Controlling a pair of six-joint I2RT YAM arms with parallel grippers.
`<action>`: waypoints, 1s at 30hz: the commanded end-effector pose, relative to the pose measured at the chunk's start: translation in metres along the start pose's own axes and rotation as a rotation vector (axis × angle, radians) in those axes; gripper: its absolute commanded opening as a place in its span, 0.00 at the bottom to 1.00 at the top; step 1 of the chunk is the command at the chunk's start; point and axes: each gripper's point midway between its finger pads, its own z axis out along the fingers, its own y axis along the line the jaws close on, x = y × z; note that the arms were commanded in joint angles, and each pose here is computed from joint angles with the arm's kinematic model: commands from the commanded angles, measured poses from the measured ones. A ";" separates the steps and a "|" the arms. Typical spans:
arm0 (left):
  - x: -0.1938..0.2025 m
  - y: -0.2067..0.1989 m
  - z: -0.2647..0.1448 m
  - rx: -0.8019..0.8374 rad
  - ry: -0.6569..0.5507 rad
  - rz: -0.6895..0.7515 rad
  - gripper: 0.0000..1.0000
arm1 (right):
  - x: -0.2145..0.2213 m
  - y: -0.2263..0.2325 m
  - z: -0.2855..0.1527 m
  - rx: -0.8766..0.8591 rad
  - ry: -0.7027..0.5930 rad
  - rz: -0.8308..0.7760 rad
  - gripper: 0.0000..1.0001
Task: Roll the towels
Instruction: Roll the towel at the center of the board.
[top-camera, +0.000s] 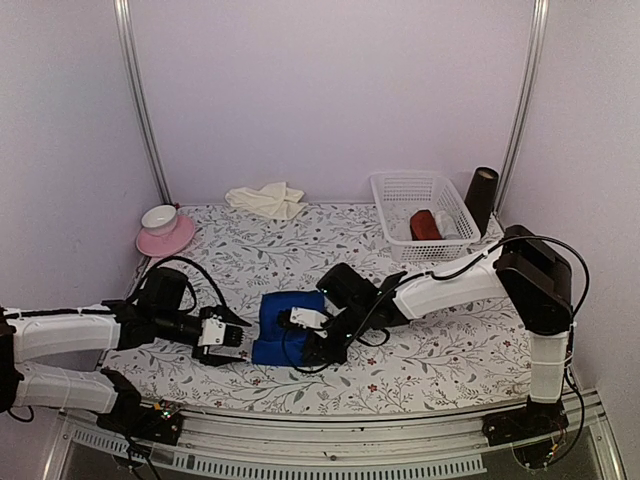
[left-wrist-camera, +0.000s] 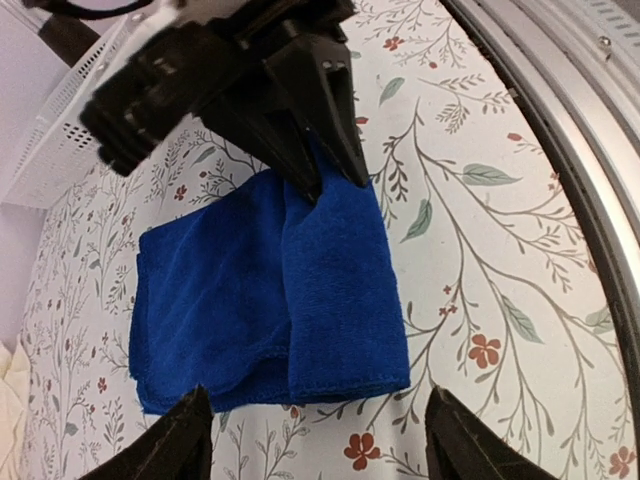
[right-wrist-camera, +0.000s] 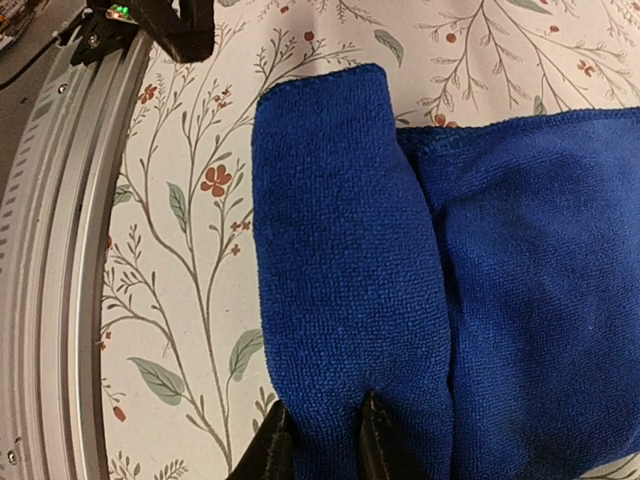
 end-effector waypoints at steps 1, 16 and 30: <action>-0.001 -0.004 0.011 -0.043 0.025 0.113 0.72 | 0.001 0.016 -0.006 -0.152 0.021 0.104 0.20; -0.007 -0.015 0.033 -0.051 0.037 0.199 0.69 | 0.008 0.000 0.002 -0.265 0.048 0.236 0.20; 0.009 -0.014 0.052 -0.028 0.141 0.157 0.49 | 0.009 -0.006 0.006 -0.272 0.061 0.251 0.20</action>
